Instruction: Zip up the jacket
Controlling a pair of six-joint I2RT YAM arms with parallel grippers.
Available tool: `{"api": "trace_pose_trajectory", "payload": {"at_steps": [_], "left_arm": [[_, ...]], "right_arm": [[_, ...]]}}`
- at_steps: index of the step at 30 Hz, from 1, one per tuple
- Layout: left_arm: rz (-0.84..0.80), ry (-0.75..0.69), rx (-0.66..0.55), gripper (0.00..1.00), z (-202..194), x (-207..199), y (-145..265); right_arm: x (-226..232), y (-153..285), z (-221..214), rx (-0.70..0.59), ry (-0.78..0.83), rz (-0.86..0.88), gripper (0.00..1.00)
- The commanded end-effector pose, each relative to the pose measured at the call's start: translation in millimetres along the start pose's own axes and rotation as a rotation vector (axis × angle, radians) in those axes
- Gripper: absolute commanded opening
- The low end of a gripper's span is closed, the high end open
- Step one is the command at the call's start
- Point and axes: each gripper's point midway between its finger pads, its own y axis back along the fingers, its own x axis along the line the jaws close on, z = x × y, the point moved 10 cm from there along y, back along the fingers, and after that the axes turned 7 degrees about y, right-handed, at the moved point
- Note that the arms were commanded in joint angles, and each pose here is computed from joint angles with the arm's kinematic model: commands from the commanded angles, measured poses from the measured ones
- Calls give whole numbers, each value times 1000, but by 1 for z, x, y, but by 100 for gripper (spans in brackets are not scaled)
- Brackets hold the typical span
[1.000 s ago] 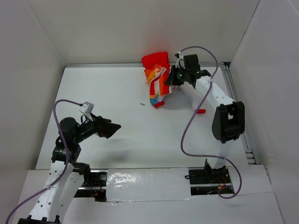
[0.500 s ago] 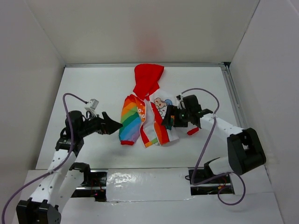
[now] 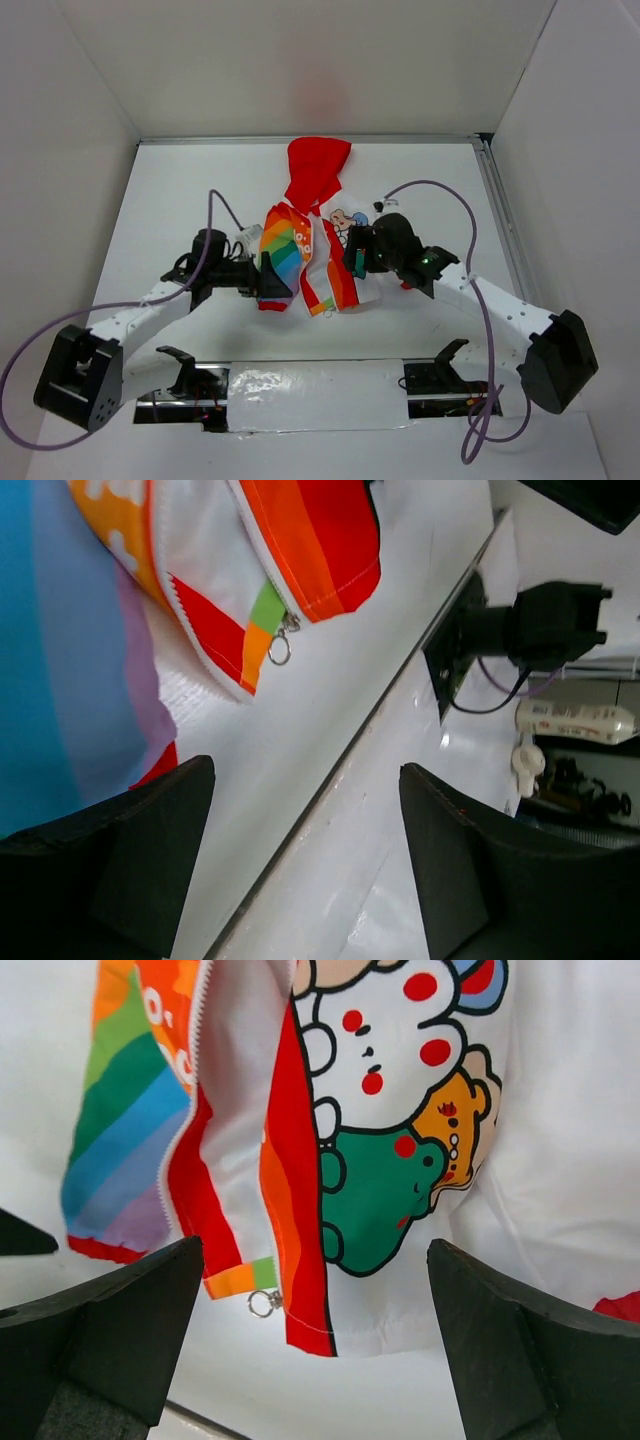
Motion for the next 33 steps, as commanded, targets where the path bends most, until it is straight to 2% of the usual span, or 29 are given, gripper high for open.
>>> {"api": "trace_pose_trajectory", "payload": {"at_steps": [1, 5, 7, 8, 9, 11, 17, 18, 19, 20, 22, 24, 26, 33], "left_arm": [[-20, -41, 31, 86, 10, -19, -18], [108, -15, 63, 81, 8, -16, -47], [172, 0, 40, 76, 18, -15, -56], [266, 71, 82, 74, 15, -1, -63], [329, 84, 40, 72, 28, -2, -69], [427, 145, 87, 65, 28, 14, -81], [422, 122, 137, 58, 45, 13, -120], [462, 111, 122, 41, 49, 15, -124], [504, 117, 128, 18, 49, 21, -130], [537, 138, 116, 0, 56, 19, -131], [574, 169, 86, 0, 68, 26, -125], [589, 181, 17, 0, 81, 25, -106], [611, 197, -4, 0, 82, 27, -99], [833, 371, -166, 0, 81, 27, -30]], "right_arm": [[11, -9, 6, 11, 32, -49, 99], [24, -22, -2, 55, 46, 12, 98], [24, -31, -5, 73, 28, -30, 98], [23, -33, -6, 82, 28, -53, 98], [23, -35, -4, 77, 23, -72, 98], [20, -42, -5, 71, 17, -140, 98], [15, -57, 4, 48, -14, -234, 95], [12, -60, 7, 47, -18, -246, 91], [11, -64, 9, 42, -25, -243, 81], [8, -69, 10, 47, -39, -255, 45], [-1, -75, 13, 55, -76, -268, 34], [-9, -77, 16, 50, -104, -274, 0], [-14, -76, 15, 40, -116, -300, 0], [-50, -42, 20, -22, -230, -370, 0]]}}
